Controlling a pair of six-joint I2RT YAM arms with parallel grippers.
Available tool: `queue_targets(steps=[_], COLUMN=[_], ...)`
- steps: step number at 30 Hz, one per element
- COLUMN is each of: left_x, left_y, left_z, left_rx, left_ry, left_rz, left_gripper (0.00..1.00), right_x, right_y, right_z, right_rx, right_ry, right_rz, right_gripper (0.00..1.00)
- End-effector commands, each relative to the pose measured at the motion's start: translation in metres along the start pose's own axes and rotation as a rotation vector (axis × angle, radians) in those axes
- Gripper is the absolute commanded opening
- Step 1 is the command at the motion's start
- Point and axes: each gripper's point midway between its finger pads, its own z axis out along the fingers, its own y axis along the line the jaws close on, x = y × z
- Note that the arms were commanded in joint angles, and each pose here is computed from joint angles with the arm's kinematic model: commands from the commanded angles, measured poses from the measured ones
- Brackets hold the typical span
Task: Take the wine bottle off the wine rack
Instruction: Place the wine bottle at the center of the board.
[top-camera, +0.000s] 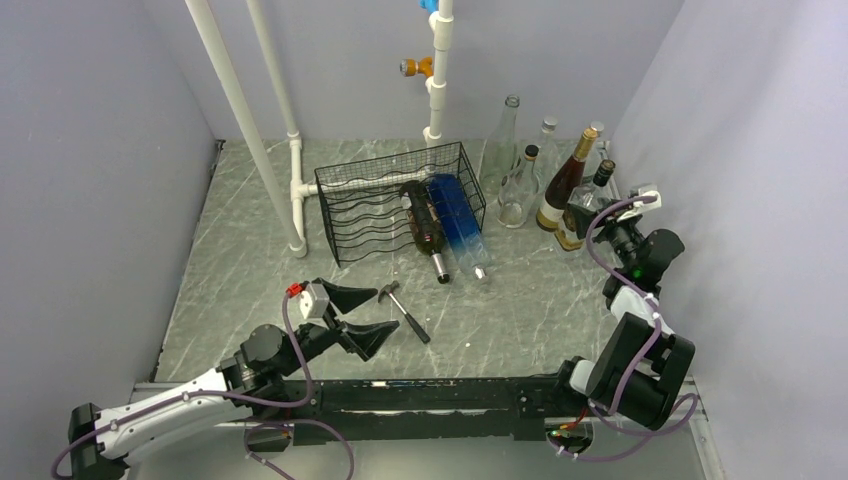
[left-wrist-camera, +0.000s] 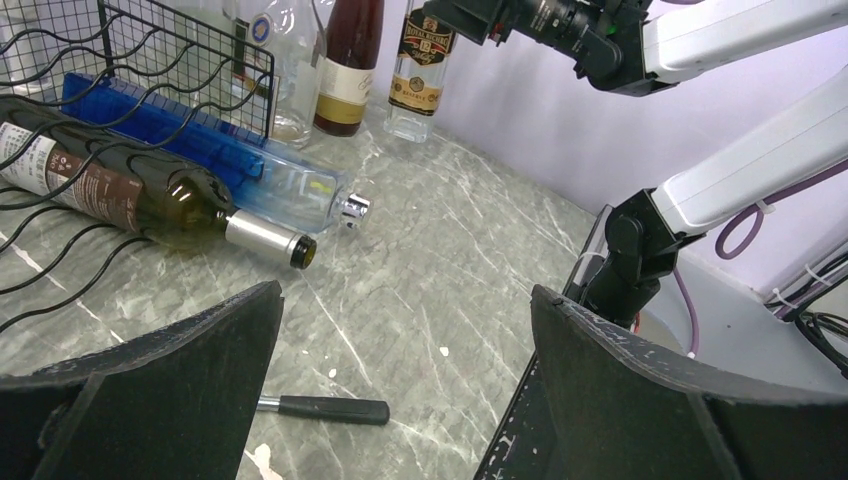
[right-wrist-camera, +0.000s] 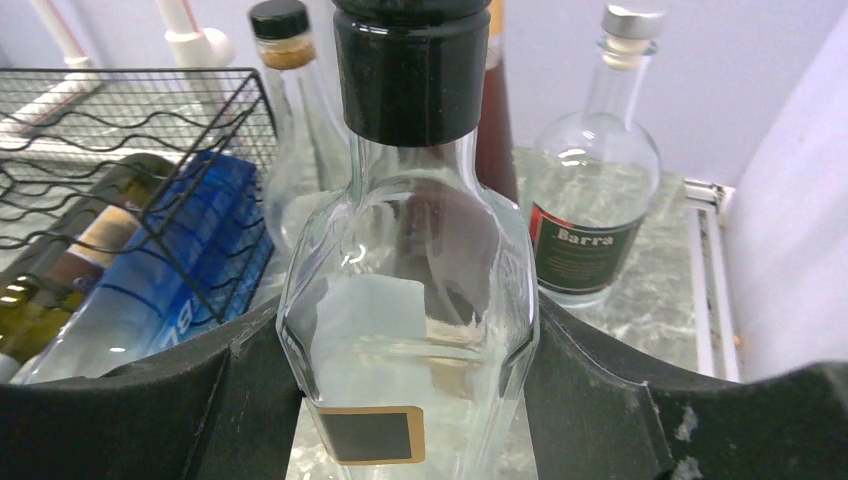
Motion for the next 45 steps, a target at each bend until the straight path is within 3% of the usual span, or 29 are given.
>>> queue_targets(steps=[1,8,20,30,45], left_x=[-0.003,-0.003,-0.002,-0.002,-0.001], left_y=[0.001,0.001,0.000,-0.001,-0.002], left_z=[-0.002,-0.002,0.000,0.001,0.002], left_rx=[-0.005,-0.003,-0.001,0.003,0.008], left_ry=[-0.022,-0.024,-0.016,-0.018,-0.016], left_rz=[-0.004,-0.005,-0.004,-0.007,-0.016], left_gripper=[0.99,0.99,1.00,1.00,1.00], right_x=[-0.040,-0.038,-0.034,-0.025,-0.017], right_y=[-0.019,-0.046,-0.058,0.000,0.059], right_z=[-0.002,-0.002,0.000,0.004,0.042], right_rx=[0.090,0.214,0.254,-0.030,-0.134], right_ry=[-0.124,-0.160,-0.171,-0.113,-0.127], right_rz=[-0.154,-0.118,-0.109,-0.079,-0.105], right_gripper=[0.00,0.00,0.00,0.00,0.00])
